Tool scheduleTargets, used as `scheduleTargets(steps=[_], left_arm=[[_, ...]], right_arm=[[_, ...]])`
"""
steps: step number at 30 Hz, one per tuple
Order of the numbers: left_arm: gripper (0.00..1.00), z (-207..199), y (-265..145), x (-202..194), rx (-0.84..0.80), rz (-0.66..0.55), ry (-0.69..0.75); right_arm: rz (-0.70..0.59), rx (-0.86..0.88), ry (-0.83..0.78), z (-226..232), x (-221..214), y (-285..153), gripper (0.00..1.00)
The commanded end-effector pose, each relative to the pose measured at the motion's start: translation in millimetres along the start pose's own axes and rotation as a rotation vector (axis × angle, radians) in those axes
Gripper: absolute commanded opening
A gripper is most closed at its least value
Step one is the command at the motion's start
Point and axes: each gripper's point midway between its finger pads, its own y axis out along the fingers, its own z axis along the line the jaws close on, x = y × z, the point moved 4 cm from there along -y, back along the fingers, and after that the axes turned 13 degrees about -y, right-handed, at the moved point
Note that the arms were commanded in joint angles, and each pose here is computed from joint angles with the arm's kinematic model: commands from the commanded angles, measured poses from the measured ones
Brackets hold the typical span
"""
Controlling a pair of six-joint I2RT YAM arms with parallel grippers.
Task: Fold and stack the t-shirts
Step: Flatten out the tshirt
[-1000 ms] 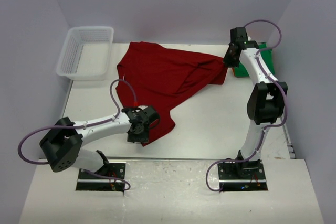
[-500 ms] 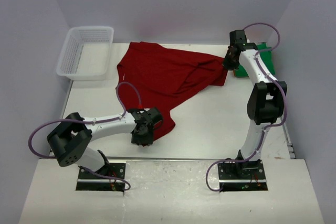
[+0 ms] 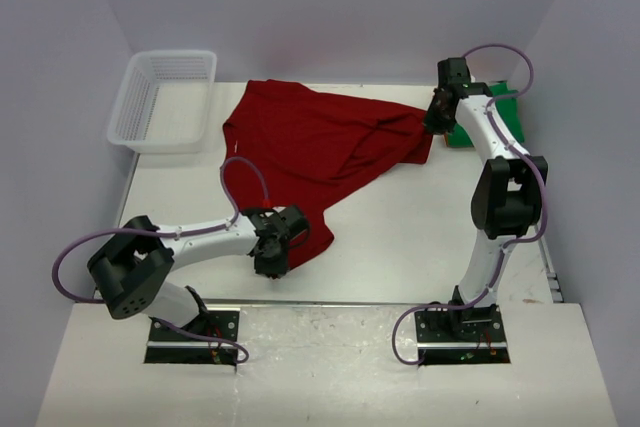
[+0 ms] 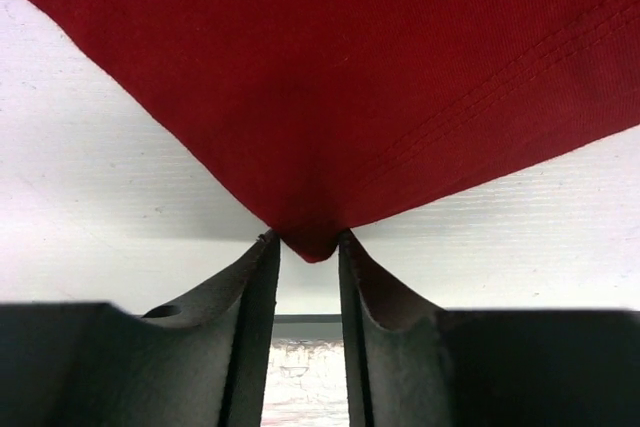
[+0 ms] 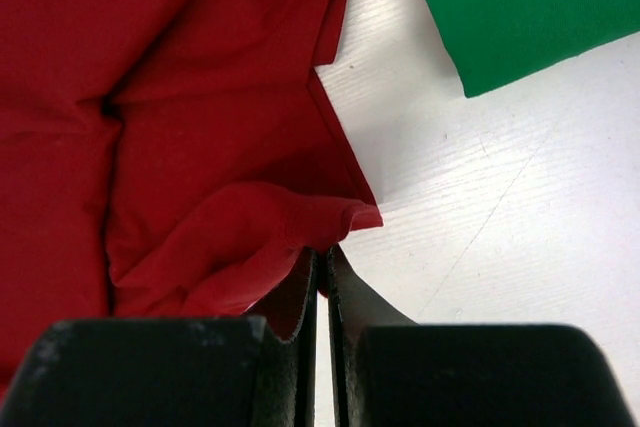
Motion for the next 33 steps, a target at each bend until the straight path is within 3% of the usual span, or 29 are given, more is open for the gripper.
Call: scheduleTargets(steps=[1,10,14,21,27,28,33], left_arm=[[0.3,10,12,-5,0.036,-0.01,-0.027],[0.17,21,17,-3,0.061,-0.044,-0.06],[0.01,27,21,1,0.066,-0.066,-0.087],[0.0,21,4,30,0.046,-0.229,-0.084],[0.0,-4,-78,94,-0.007,-0.534,-0.07],[0.0,-10,-109,115,-0.018,-0.64,-0.089],[0.0,0,-212,159,-0.017,-0.934,-0.141]], right_arm=[[-0.078,0.027,-0.009,2,15,-24,0.0],[-0.084,0.033,-0.015,3,15,-26,0.0],[-0.085,0.035,-0.03,7,13,-26,0.0],[-0.111,0.022,-0.071,19,13,-34,0.0],[-0.196,0.012,-0.131,35,18,-75,0.0],[-0.238,0.026,-0.142,37,22,-93,0.0],[-0.386,0.034,-0.193,38,34,-158,0.0]])
